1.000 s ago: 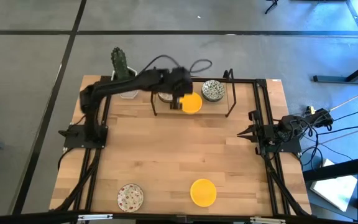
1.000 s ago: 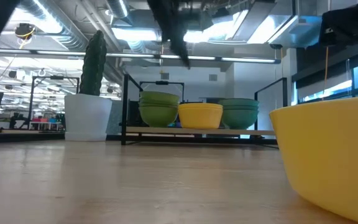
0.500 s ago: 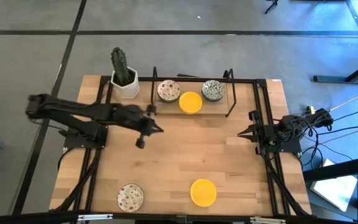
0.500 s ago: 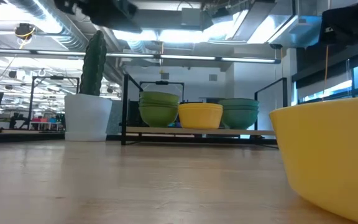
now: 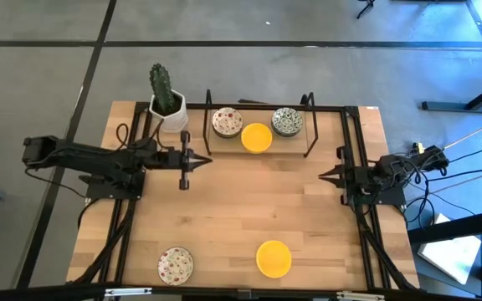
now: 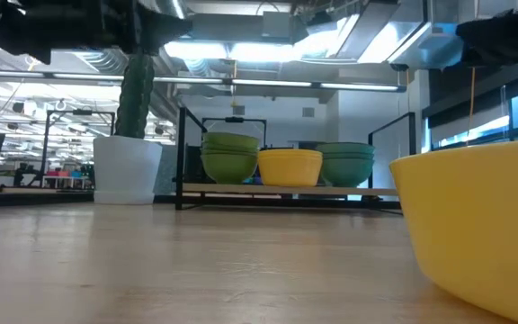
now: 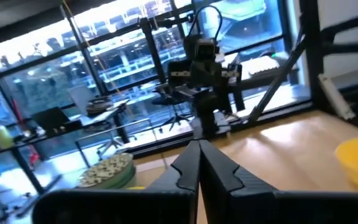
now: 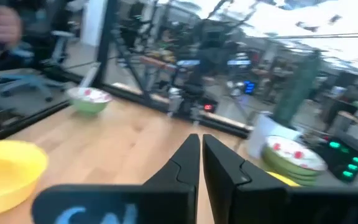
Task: Pick & Place Mini bowls
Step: Stack the yellow bowl on the top of the yellow bowl on the shelf
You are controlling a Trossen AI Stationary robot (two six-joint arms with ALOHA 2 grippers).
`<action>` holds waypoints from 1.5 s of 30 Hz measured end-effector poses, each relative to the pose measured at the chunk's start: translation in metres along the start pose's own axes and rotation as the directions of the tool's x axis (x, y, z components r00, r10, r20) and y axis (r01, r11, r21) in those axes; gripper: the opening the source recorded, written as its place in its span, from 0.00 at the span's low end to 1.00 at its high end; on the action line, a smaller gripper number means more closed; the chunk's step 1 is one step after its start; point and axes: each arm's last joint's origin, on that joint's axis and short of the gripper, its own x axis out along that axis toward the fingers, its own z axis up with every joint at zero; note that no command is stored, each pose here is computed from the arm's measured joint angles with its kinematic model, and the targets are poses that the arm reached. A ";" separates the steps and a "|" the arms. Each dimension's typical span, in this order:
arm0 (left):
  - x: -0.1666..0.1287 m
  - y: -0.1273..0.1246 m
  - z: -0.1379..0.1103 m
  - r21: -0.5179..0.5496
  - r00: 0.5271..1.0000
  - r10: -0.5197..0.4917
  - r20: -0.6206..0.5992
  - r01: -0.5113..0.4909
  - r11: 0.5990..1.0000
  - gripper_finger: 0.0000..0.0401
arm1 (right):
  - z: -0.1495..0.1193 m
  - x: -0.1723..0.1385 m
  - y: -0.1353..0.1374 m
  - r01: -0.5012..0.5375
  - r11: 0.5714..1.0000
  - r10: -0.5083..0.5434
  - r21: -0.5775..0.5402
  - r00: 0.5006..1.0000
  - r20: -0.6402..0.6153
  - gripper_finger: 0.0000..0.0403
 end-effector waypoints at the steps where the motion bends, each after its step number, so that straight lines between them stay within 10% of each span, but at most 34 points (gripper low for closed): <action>1: 0.000 0.002 -0.002 0.015 1.000 0.007 -0.005 -0.007 1.000 0.01 | 0.000 0.000 -0.001 0.026 1.000 -0.026 0.002 1.000 -0.001 0.05; 13: -0.050 0.019 0.002 -0.058 0.994 0.066 -0.090 -0.072 0.996 0.00 | -0.001 0.000 -0.003 0.088 0.996 -0.087 0.033 0.996 -0.027 0.05; 20: -0.074 0.001 -0.019 -0.066 0.986 -0.036 0.162 0.047 0.997 0.00 | 0.000 0.000 -0.002 0.077 0.997 -0.077 0.019 0.997 -0.023 0.05; 25: -0.079 0.000 -0.026 -0.059 0.967 0.069 0.243 -0.056 0.997 0.00 | 0.001 0.000 -0.002 0.070 0.996 -0.070 0.051 0.998 -0.005 0.04; 45: -0.071 0.004 -0.038 -0.124 0.962 0.255 0.099 -0.242 0.962 0.02 | 0.023 0.010 -0.007 0.097 0.986 -0.092 0.138 0.995 -0.043 0.01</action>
